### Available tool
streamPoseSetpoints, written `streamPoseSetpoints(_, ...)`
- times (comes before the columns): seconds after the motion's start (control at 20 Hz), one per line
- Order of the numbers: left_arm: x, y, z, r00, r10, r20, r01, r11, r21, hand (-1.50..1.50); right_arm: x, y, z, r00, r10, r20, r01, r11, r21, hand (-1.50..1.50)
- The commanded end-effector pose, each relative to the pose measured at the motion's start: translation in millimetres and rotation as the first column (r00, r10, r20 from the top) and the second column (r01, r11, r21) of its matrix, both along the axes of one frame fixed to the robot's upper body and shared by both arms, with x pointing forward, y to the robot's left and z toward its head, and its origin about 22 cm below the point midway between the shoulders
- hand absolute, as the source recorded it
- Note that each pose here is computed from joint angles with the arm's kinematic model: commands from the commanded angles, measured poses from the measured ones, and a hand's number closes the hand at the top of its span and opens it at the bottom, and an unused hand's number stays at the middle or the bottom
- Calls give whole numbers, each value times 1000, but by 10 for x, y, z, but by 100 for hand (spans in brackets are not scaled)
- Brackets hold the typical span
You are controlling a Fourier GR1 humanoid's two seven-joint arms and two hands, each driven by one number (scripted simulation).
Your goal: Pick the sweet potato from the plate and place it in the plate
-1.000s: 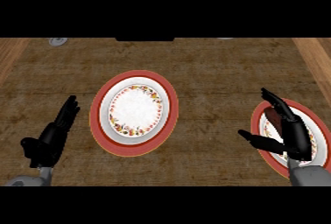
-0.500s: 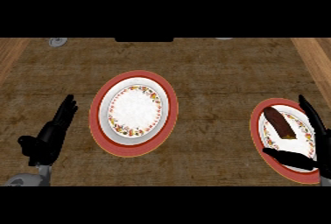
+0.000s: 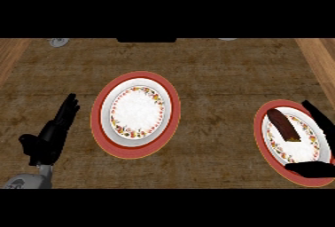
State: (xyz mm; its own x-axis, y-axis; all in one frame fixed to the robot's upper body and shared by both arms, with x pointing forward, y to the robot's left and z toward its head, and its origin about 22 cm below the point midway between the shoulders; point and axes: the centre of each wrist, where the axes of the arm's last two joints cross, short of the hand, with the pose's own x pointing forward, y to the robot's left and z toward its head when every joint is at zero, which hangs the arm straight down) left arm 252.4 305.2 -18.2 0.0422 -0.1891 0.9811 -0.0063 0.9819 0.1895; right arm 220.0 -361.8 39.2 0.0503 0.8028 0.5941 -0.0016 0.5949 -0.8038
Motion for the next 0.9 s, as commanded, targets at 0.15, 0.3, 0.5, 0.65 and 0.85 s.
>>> streamPoseSetpoints(0.15, -59, -180, -147, 1000, 4, 5, -4, 1000, 4, 0, 45, -37, 161, 980, -74, -183, 59, 994, -87, -150)
streamPoseSetpoints(0.3, -65, -116, -109, 1000, -20, 0, 20, 1000, 20, 0, 140, -141, 98, 979, -76, -190, 56, 993, -107, -150)
streamPoseSetpoints(0.5, -15, -93, -13, 1000, -24, -11, 24, 1000, -7, 0, 175, -75, -132, 958, -115, -263, 59, 976, -211, -150)
streamPoseSetpoints(0.65, 159, 35, 55, 1000, -5, -12, 5, 1000, -6, 0, 299, 29, 37, 956, -101, -276, 49, 981, -189, -150)
streamPoseSetpoints(0.85, 9, 60, 62, 1000, 2, -4, -2, 1000, 9, 0, 497, 21, -200, 949, -98, -298, 41, 981, -192, -150)
